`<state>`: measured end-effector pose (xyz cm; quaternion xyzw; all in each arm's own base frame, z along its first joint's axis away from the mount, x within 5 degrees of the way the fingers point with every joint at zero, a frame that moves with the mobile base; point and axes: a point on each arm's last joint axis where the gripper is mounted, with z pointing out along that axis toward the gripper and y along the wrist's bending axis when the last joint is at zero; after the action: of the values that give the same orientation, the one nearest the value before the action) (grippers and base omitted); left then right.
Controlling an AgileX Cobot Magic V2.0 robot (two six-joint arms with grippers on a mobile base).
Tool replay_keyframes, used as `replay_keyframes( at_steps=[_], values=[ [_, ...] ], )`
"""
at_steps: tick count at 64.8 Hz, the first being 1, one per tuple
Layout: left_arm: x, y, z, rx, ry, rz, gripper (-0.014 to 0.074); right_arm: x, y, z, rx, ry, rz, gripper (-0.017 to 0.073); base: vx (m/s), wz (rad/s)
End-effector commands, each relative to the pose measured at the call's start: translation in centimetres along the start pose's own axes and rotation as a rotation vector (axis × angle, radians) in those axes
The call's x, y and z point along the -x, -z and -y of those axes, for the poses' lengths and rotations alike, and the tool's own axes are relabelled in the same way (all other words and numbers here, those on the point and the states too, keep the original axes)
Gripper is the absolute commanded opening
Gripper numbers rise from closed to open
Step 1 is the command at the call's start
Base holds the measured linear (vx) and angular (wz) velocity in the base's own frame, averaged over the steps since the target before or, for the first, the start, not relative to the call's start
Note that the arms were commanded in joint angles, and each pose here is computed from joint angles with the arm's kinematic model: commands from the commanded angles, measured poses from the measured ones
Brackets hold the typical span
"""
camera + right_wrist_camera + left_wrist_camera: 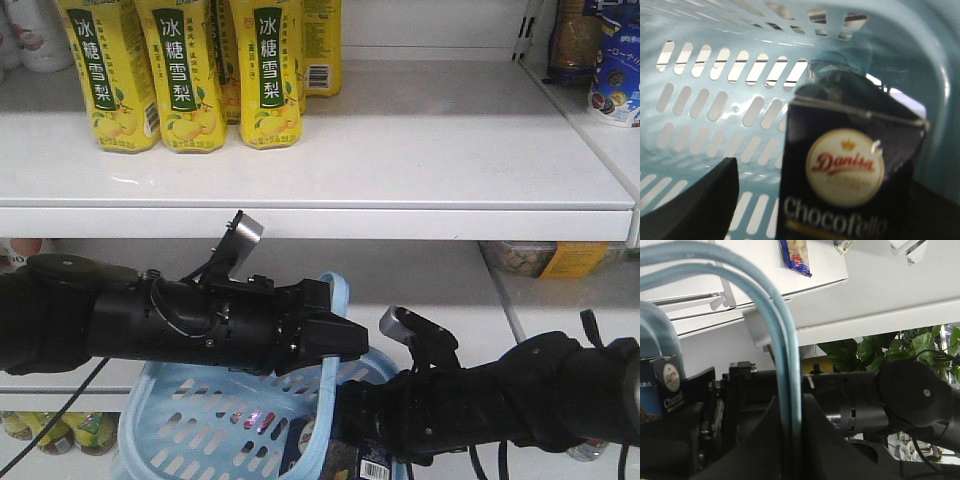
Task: Left arm holds basket, right arm returns cookies
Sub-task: 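Reach the right gripper down into the basket toward the cookie box, then grasp the Chocofello cookie box with the right gripper and lift it out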
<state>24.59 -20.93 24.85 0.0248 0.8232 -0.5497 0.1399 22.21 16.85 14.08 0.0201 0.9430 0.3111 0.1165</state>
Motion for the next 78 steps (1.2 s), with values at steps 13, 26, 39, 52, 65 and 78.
replay_keyframes(
  at_steps=[13, 26, 39, 52, 65, 78],
  values=[
    [0.7, 1.1, 2.6, -0.081, -0.060, 0.063, -0.0006, 0.7, -0.6, -0.6, 0.024, 0.009, -0.010, 0.0394, 0.00, 0.00],
    [0.7, 1.1, 2.6, -0.081, -0.060, 0.063, -0.0006, 0.7, -0.7, -0.5, 0.019, 0.010, -0.009, 0.0211, 0.00, 0.00],
    [0.7, 1.1, 2.6, -0.081, -0.060, 0.063, -0.0006, 0.6, -0.7, -0.6, 0.026, 0.006, -0.018, 0.0106, 0.00, 0.00],
    [0.7, 1.1, 2.6, -0.081, -0.060, 0.063, -0.0006, 0.5, -0.3, -0.8, 0.052, 0.005, -0.031, 0.0112, 0.00, 0.00],
    [0.7, 1.1, 2.6, -0.081, -0.060, 0.063, -0.0006, 1.5, 2.5, -0.1, 0.071, -0.036, 0.068, 0.0122, 0.00, 0.00],
    [0.7, 1.1, 2.6, -0.081, -0.060, 0.063, -0.0006, 1.4, 6.1, 0.9, 0.117, -0.051, 0.138, 0.0125, 0.00, 0.00]
  ],
)
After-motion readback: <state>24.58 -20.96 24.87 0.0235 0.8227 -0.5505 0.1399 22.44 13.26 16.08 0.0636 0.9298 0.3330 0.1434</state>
